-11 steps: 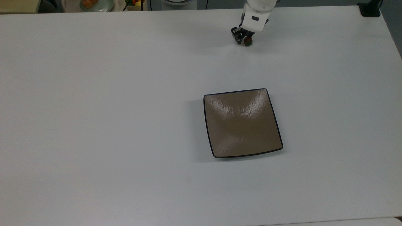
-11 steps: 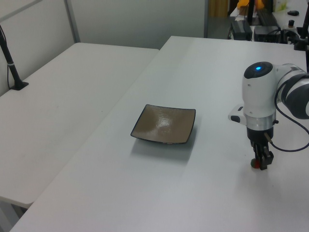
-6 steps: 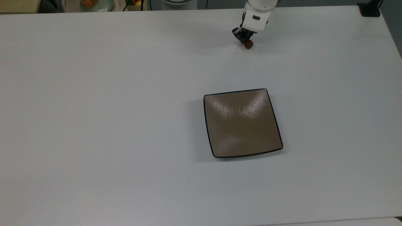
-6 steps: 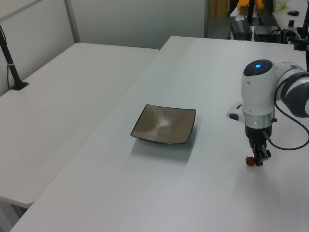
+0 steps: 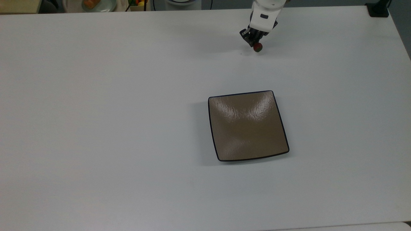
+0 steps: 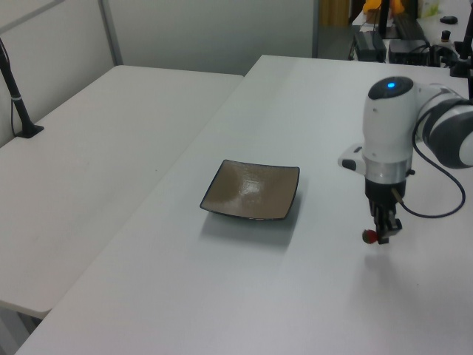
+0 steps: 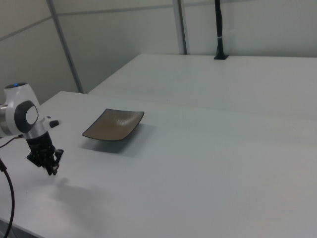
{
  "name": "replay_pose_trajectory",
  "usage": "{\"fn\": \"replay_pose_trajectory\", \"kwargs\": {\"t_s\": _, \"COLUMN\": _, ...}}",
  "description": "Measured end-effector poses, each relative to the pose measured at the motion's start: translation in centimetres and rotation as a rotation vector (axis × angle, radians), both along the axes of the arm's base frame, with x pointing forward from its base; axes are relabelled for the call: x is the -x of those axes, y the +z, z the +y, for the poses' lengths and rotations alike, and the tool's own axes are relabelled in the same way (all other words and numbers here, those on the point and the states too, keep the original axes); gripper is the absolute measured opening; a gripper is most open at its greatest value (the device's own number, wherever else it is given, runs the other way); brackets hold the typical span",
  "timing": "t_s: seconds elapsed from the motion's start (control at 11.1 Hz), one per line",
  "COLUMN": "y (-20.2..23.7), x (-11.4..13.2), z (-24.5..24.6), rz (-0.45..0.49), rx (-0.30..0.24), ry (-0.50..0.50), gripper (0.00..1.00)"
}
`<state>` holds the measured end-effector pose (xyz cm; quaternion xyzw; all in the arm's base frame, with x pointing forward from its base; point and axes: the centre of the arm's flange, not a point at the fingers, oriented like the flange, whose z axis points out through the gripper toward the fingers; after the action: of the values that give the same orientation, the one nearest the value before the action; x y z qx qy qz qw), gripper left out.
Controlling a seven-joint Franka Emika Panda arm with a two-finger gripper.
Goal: Strawberries on a ceramic plate
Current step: 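Carry the held strawberry over the brown square plate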
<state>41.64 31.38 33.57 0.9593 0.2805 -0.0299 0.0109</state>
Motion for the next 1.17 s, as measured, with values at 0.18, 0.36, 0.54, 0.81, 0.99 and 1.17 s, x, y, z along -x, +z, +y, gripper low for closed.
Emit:
{"fn": "replay_pose_trajectory", "kwargs": {"t_s": 0.18, "y": 3.0, "x": -2.1, "z": -0.3, "rz": -0.056, "rx": -0.035, "ry": -0.032, "gripper": 0.15}}
{"fn": "replay_pose_trajectory", "kwargs": {"t_s": 0.36, "y": 7.2, "x": -5.2, "z": -1.3, "rz": -0.127, "rx": -0.076, "ry": -0.081, "gripper": 0.15}}
{"fn": "replay_pose_trajectory", "kwargs": {"t_s": 0.54, "y": 11.3, "x": -8.2, "z": -2.9, "rz": -0.185, "rx": -0.108, "ry": -0.134, "gripper": 0.15}}
{"fn": "replay_pose_trajectory", "kwargs": {"t_s": 0.81, "y": 15.6, "x": -12.3, "z": -4.7, "rz": -0.237, "rx": -0.15, "ry": -0.195, "gripper": 0.15}}
{"fn": "replay_pose_trajectory", "kwargs": {"t_s": 0.99, "y": 17.3, "x": -15.7, "z": -5.8, "rz": -0.215, "rx": -0.15, "ry": -0.234, "gripper": 0.14}}
{"fn": "replay_pose_trajectory", "kwargs": {"t_s": 1.17, "y": 16.3, "x": -19.1, "z": -5.9, "rz": -0.197, "rx": -0.162, "ry": -0.255, "gripper": 0.14}}
